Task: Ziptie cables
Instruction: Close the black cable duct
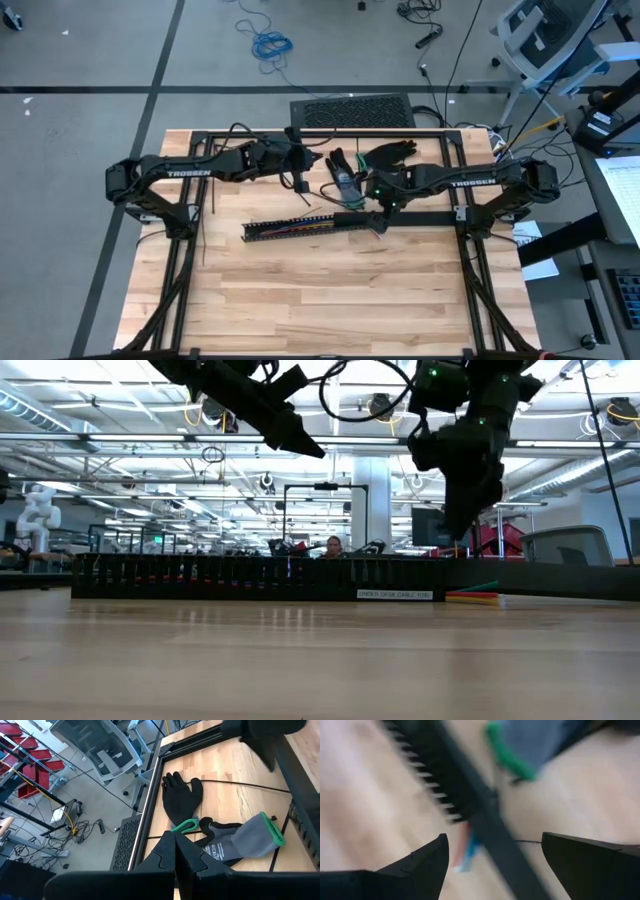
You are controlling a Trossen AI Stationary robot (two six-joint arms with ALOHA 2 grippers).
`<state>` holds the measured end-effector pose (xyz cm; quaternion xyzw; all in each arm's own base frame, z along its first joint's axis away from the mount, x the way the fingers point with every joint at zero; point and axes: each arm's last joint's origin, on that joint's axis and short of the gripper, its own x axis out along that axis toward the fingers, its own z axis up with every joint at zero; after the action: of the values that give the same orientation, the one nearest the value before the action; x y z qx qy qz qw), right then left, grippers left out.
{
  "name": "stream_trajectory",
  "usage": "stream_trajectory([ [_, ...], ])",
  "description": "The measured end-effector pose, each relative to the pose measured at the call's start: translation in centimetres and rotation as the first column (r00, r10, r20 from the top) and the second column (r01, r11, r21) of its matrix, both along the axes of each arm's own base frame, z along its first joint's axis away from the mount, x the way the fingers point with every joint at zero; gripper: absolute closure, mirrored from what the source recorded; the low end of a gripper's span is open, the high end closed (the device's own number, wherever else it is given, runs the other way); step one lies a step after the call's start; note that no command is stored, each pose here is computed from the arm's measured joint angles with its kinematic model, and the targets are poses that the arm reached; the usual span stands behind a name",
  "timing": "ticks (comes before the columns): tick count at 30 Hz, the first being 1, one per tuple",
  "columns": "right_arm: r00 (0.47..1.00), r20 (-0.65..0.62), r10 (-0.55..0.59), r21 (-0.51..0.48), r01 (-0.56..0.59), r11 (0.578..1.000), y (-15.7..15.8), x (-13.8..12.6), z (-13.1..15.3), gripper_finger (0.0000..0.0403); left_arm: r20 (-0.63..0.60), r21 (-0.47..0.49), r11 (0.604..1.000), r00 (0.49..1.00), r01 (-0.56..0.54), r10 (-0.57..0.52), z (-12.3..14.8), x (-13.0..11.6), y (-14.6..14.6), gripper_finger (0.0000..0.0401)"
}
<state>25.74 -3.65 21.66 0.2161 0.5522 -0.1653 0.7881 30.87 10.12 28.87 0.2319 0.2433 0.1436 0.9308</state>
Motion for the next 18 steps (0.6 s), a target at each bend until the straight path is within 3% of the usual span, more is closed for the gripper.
stream_trajectory([
  [3, 0.998, -0.052, 0.043, -0.036, -0.045, 0.998, 0.1, -0.4, -0.1, 0.0095, 0.001, 0.000, 1.000, 1.000, -0.001, 0.001, 0.0, 0.0, 0.0, 0.0401],
  [10, 0.967, -0.237, 0.093, -0.001, -0.096, 0.995, 0.5, -1.0, -1.8, 0.0058, 0.001, -0.001, 1.000, 1.000, -0.001, 0.001, 0.0, 0.0, 0.0, 0.0401],
  [18, 0.962, -0.213, 0.171, -0.038, -0.183, 0.982, 3.1, -0.1, -2.3, 0.0007, -0.005, 0.005, 1.000, 1.000, -0.025, 0.025, 0.0, 0.0, 0.1, 0.0401],
])
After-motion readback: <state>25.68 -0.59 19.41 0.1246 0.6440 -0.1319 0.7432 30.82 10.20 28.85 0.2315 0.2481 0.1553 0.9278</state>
